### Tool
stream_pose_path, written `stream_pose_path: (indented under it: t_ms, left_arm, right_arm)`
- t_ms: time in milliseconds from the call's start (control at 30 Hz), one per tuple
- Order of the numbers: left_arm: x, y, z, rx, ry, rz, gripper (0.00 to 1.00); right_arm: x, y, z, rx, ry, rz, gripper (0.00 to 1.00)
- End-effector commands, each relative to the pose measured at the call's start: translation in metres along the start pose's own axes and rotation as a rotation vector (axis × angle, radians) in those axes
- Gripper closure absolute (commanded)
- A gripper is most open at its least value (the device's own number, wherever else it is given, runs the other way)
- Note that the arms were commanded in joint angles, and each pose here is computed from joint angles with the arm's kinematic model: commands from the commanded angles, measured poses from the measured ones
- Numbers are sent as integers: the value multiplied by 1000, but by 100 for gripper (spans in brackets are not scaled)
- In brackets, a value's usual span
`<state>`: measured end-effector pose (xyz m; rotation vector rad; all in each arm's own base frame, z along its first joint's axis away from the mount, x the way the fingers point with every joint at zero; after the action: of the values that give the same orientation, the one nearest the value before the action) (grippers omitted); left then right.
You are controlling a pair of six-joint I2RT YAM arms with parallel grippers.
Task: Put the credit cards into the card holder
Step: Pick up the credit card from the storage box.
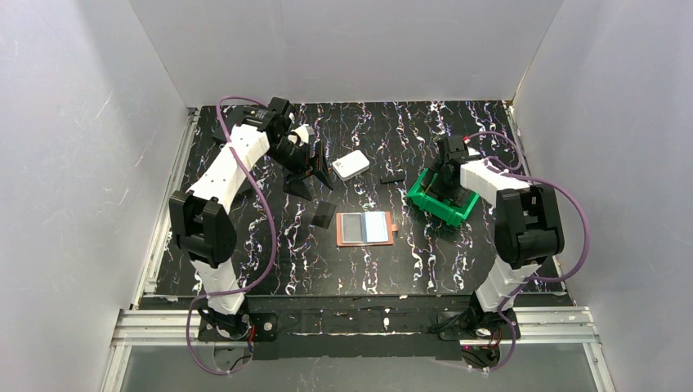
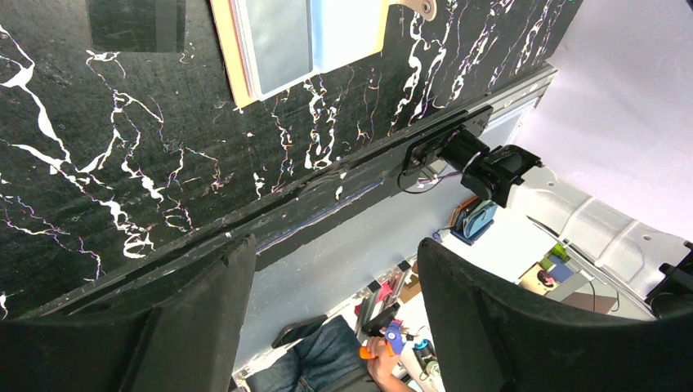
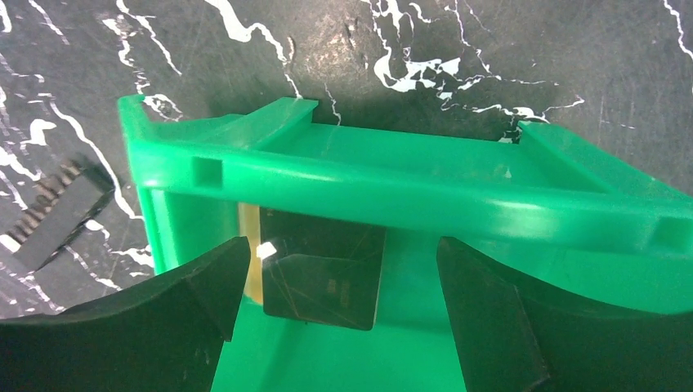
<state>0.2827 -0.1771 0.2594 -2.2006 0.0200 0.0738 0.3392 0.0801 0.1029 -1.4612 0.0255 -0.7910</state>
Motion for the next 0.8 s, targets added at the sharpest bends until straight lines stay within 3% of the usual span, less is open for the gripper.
stream_pose_path:
  t_ms: [0,267,433,767]
  left_arm:
    - [-6,-15,-6,-21,19,-17,29]
    - [-6,-16,-6,-23,23,-22,29]
    - [-6,-15,-6,-29,19,-20,28]
    - [-5,-14,-6,-35,16,-18,28]
  right_arm:
    - [1,13,2,-40,4,-29,8]
    - [1,23,6,-78,-25,-32,12]
    - [4,13,5,-51,-21,-68,35]
    - [16,-8,8,-13,-20,-120,55]
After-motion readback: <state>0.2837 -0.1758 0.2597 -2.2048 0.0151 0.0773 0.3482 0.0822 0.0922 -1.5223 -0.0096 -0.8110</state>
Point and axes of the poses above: each gripper's point midway between its finger pads, its own y axis out along the fingers, its own z axis along the line the jaws close on, x = y × z, the point moved 7 cm from there along -y, back along the fingers
